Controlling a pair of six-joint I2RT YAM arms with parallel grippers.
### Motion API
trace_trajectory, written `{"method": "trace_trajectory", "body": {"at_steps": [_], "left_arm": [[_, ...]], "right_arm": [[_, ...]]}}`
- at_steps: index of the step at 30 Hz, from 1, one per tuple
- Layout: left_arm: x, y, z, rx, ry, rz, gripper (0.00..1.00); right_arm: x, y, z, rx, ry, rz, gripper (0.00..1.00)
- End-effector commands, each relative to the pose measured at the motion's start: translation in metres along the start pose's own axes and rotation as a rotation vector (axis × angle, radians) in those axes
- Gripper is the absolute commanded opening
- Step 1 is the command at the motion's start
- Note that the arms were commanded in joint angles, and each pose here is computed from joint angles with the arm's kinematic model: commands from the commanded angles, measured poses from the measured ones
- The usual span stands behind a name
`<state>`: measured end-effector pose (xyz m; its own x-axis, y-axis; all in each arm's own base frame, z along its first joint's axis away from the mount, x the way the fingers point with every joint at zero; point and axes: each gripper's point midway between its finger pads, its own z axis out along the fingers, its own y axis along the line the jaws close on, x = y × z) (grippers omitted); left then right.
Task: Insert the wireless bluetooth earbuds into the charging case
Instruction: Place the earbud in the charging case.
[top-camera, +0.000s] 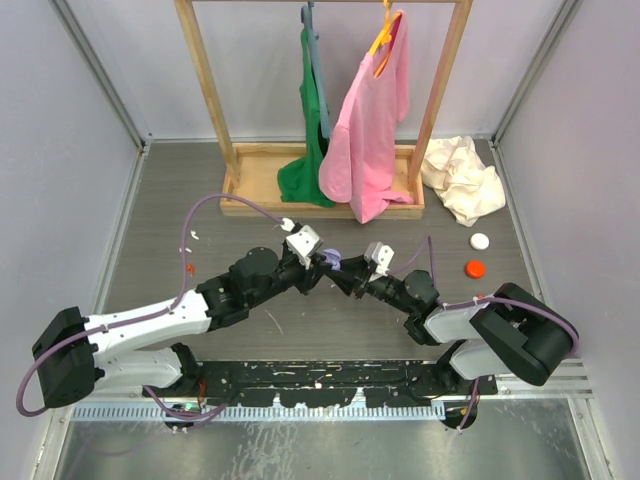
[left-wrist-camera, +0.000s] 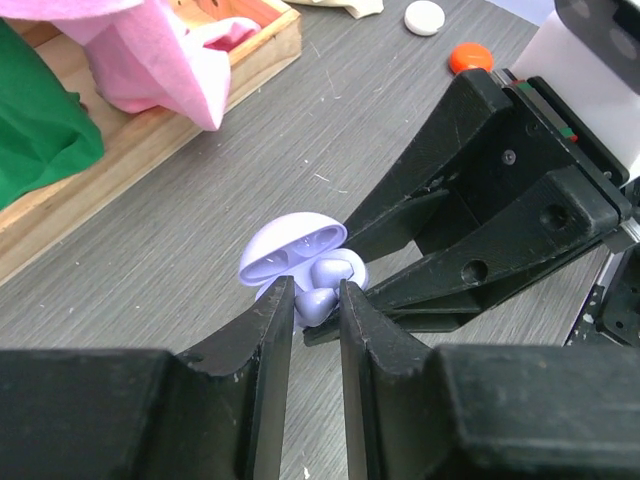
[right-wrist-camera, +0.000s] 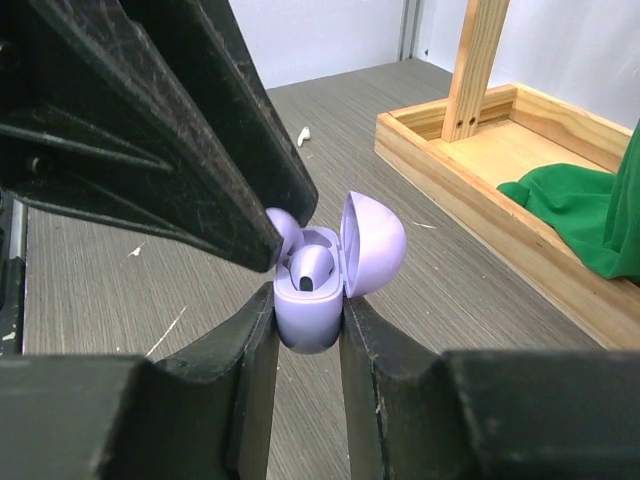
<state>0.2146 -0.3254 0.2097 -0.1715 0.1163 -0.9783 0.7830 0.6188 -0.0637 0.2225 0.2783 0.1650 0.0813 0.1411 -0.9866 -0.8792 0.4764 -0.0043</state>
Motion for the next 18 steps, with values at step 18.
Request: {"method": "trace_trajectory", "body": {"at_steps": [18], "left_arm": [[-0.032, 0.005, -0.016, -0.073, -0.072, -0.14, 0.58]], "right_arm": [[-0.031, -0.004, 0.005, 0.017, -0.115, -0.042, 0.13]]}}
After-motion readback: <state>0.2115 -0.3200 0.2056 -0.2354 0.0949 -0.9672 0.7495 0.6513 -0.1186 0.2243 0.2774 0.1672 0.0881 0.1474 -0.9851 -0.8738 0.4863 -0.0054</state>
